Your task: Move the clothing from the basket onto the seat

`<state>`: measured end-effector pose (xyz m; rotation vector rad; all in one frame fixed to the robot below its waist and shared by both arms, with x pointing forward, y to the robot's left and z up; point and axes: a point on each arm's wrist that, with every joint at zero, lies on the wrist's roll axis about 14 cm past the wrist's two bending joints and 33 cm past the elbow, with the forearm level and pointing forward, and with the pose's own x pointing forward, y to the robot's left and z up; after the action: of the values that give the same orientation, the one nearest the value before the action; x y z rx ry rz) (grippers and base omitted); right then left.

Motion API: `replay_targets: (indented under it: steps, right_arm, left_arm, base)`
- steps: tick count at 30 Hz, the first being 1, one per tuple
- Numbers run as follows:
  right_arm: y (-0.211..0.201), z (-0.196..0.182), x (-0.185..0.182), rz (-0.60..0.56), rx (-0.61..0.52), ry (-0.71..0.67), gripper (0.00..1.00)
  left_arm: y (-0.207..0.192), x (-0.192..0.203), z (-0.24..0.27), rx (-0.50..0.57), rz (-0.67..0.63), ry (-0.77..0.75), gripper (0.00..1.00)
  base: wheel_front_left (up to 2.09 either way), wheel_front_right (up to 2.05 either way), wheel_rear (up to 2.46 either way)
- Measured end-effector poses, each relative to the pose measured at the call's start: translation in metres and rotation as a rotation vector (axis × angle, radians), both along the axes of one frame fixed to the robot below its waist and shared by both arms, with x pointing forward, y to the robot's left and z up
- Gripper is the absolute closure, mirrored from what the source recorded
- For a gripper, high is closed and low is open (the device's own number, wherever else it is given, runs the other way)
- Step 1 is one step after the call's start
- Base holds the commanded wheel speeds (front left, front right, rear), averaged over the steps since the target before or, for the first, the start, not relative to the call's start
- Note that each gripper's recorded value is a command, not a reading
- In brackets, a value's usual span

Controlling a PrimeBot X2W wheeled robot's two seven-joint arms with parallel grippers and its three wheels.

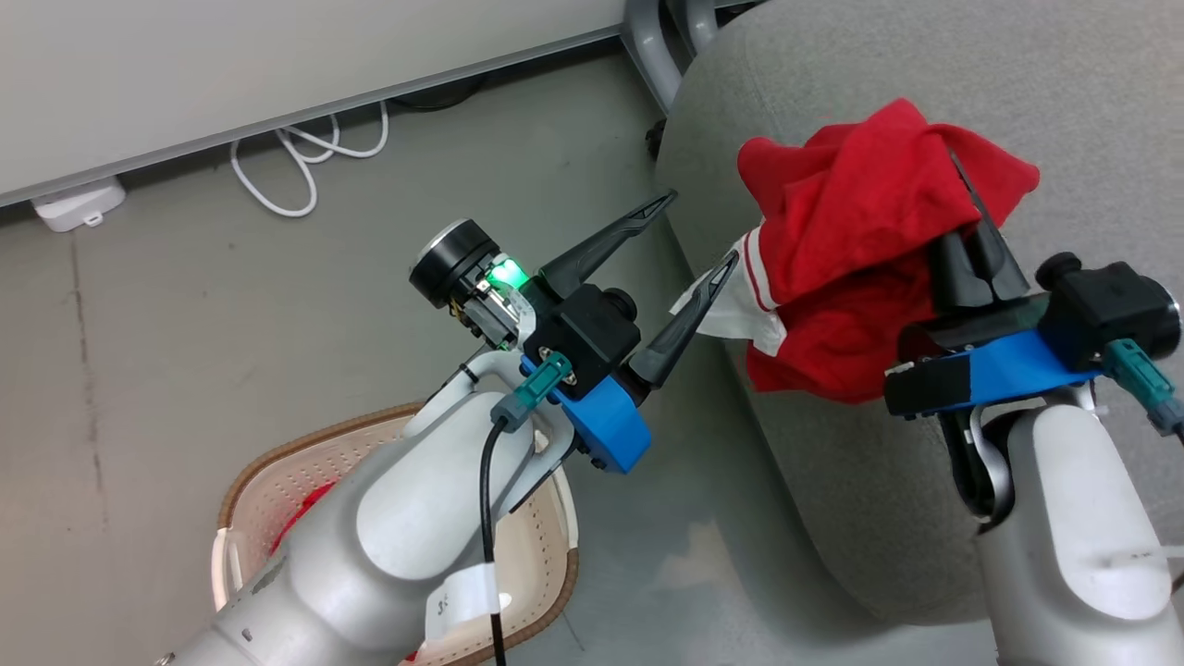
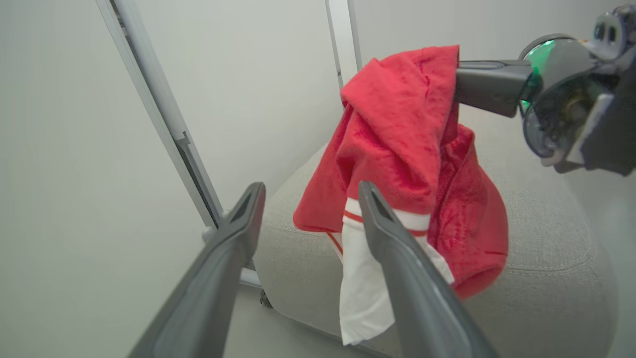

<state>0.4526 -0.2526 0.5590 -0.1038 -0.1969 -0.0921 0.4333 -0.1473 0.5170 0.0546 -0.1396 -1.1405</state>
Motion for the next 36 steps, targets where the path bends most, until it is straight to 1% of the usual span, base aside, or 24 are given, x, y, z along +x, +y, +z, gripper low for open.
replay_targets:
  steps: [6,11,14,18,24,27,32,36]
  right_arm:
    - [-0.039,-0.007,-0.032,-0.124,-0.009,0.022,1.00]
    - [-0.065,-0.016,-0.062,-0.216,-0.007,0.047,1.00]
    - [-0.072,-0.024,-0.074,-0.249,-0.005,0.069,1.00]
    - [-0.074,-0.028,-0.083,-0.260,-0.003,0.083,1.00]
    - [-0.070,-0.024,-0.080,-0.245,0.007,0.065,1.00]
    - [-0.067,-0.018,-0.073,-0.231,0.000,0.045,1.00]
    - [-0.065,0.007,-0.047,-0.209,-0.012,-0.032,1.00]
    - [-0.066,0.034,-0.018,-0.194,-0.048,-0.112,1.00]
  left_arm:
    - [-0.024,-0.018,-0.007,0.001,-0.086,0.014,0.00]
    - [-0.036,-0.029,-0.012,0.000,-0.129,0.031,0.00]
    - [-0.039,-0.034,-0.016,0.003,-0.141,0.041,0.00]
    - [-0.040,-0.035,-0.016,0.004,-0.147,0.042,0.00]
    - [-0.040,-0.034,-0.013,-0.007,-0.146,0.040,0.00]
    - [-0.039,-0.032,-0.014,-0.012,-0.139,0.043,0.00]
    - [-0.033,-0.021,-0.021,-0.013,-0.119,0.048,0.00]
    - [-0.031,-0.007,-0.028,-0.017,-0.109,0.049,0.00]
  base:
    - [0.00,0.00,0.00]
    - [0.00,0.00,0.00]
    - [0.00,0.00,0.00]
    - [0.00,0.00,0.00]
    - [0.00,0.00,0.00]
    - [0.00,0.00,0.00]
    - [0.00,0.00,0.00]
    - [0.00,0.00,0.00]
